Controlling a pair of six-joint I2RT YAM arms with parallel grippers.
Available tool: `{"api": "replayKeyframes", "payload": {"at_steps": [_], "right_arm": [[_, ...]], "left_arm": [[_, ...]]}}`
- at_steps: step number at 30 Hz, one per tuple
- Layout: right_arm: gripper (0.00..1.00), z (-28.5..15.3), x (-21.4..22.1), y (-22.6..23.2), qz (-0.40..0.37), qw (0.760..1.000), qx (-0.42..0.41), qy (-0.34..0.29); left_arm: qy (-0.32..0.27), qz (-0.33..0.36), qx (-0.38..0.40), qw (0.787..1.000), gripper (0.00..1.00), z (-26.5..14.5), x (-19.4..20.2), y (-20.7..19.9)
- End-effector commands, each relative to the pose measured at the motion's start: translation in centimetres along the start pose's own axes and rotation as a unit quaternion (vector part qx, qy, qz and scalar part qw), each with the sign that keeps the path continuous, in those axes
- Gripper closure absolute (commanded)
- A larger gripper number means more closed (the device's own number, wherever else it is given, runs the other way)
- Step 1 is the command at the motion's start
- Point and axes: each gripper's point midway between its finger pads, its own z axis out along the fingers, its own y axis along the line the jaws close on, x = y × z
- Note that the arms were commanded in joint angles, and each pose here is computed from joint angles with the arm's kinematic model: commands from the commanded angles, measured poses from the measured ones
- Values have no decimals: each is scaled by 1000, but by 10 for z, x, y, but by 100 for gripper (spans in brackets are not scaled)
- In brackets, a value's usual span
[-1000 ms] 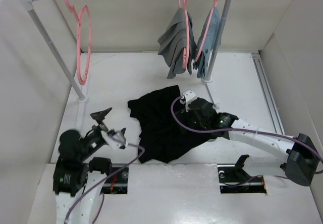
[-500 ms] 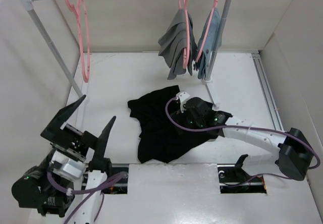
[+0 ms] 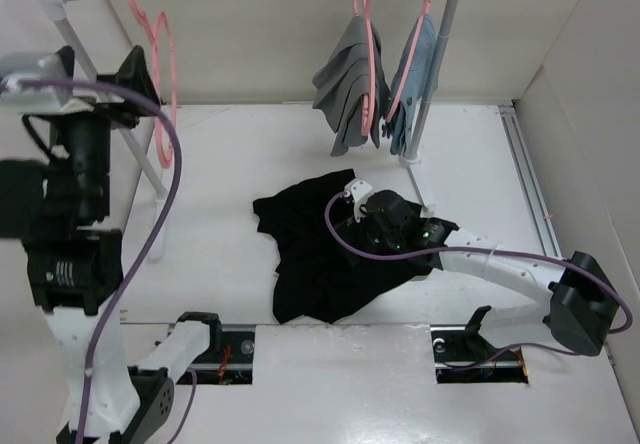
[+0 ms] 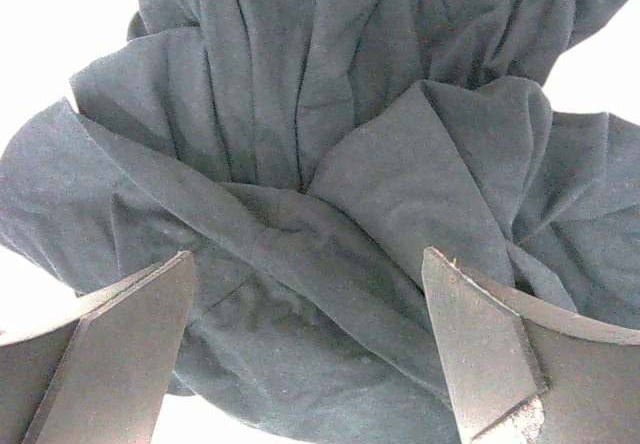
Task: Place the t-shirt on the hanger
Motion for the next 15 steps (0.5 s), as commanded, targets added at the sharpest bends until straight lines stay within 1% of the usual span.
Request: {"api": "replayKeyframes", "payload": {"at_steps": [1,2,3,4,5,7,10,11,13,15], "right_arm": [[0,-2,-34,7,-12,999,-20,-45],[0,1,-31,7,-12,999,-19,-40],[0,1,-31,7,-12,999,-19,-40],[0,1,-31,7,-12,999,-19,-40],[0,1,-31,7,-12,999,-19,-40],[0,1,-30,9,-12,999,-24,-39],[0,2,-28,8,-12,999,-24,-39],[0,2,-28,8,-12,999,-24,-39],[0,0,-30,9,-12,999,-25,-43],[0,0,-30,7,-12,999,-21,-44]], "left_arm": [[90,-6,-27,996,18,7,44,7],[112,-5,-20,994,14,9,64,4],[106,-5,-27,994,14,10,62,7],[123,-2,-37,992,13,14,79,10],[130,5,-47,990,11,14,86,14],[148,10,-70,986,11,15,102,22],[151,24,-82,985,8,18,113,27],[167,33,-85,982,8,18,130,29],[184,43,-83,979,8,16,145,29],[210,53,-49,975,8,13,166,20]]}}
